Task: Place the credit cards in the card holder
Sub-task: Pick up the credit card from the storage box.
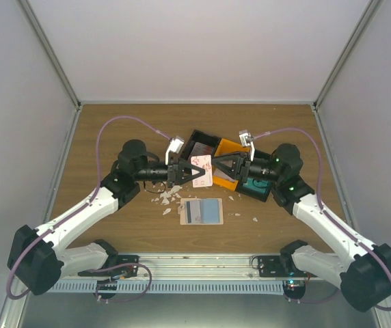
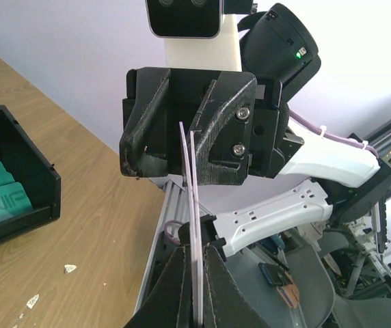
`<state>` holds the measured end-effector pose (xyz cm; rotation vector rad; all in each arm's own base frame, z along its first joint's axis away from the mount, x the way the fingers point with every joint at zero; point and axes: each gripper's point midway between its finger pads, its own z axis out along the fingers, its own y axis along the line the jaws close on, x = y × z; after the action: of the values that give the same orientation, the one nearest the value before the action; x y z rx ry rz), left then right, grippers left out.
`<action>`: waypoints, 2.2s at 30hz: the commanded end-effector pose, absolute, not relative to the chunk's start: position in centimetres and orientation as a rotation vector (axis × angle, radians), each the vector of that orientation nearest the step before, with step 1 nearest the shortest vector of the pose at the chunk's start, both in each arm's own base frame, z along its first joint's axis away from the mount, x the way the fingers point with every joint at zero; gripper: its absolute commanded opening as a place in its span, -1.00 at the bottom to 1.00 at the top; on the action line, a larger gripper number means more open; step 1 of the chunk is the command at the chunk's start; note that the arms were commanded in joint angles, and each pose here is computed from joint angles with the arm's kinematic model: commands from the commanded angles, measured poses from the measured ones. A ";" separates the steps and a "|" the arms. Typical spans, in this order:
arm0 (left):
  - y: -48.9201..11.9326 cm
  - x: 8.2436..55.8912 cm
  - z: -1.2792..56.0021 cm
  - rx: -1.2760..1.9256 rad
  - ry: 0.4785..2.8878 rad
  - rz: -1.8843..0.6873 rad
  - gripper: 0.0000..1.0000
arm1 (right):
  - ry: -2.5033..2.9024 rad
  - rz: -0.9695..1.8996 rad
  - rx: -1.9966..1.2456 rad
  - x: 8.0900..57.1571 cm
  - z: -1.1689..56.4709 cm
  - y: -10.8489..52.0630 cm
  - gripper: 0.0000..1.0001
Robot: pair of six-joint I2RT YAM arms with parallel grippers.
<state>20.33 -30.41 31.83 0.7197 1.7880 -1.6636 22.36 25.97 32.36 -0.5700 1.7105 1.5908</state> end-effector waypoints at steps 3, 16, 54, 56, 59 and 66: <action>-30.4 18.6 34.8 0.867 1.629 -1.689 -1.00 | 1.712 1.581 -0.621 22.4 32.5 26.2 -0.55; -30.9 19.0 35.1 0.858 1.656 -1.727 -1.00 | 1.746 1.660 -0.790 20.8 30.5 27.5 -0.60; -27.9 26.0 25.7 0.436 2.093 -1.774 -0.91 | 1.884 1.713 -0.191 27.6 31.3 22.4 -0.99; -27.3 26.0 24.9 0.415 2.119 -1.741 -0.96 | 1.911 1.630 -0.174 28.3 30.7 21.3 -0.99; -26.2 25.9 23.2 0.372 2.175 -1.636 -1.00 | 1.961 1.513 -0.175 28.7 29.5 20.0 -0.99; -24.4 23.6 17.9 0.249 2.307 -1.536 -1.00 | 2.188 1.414 -0.226 27.2 21.9 20.2 -0.99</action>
<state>24.74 -25.43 20.73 0.3017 2.2516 -1.5961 28.53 20.23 27.55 -0.1936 2.0170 1.4966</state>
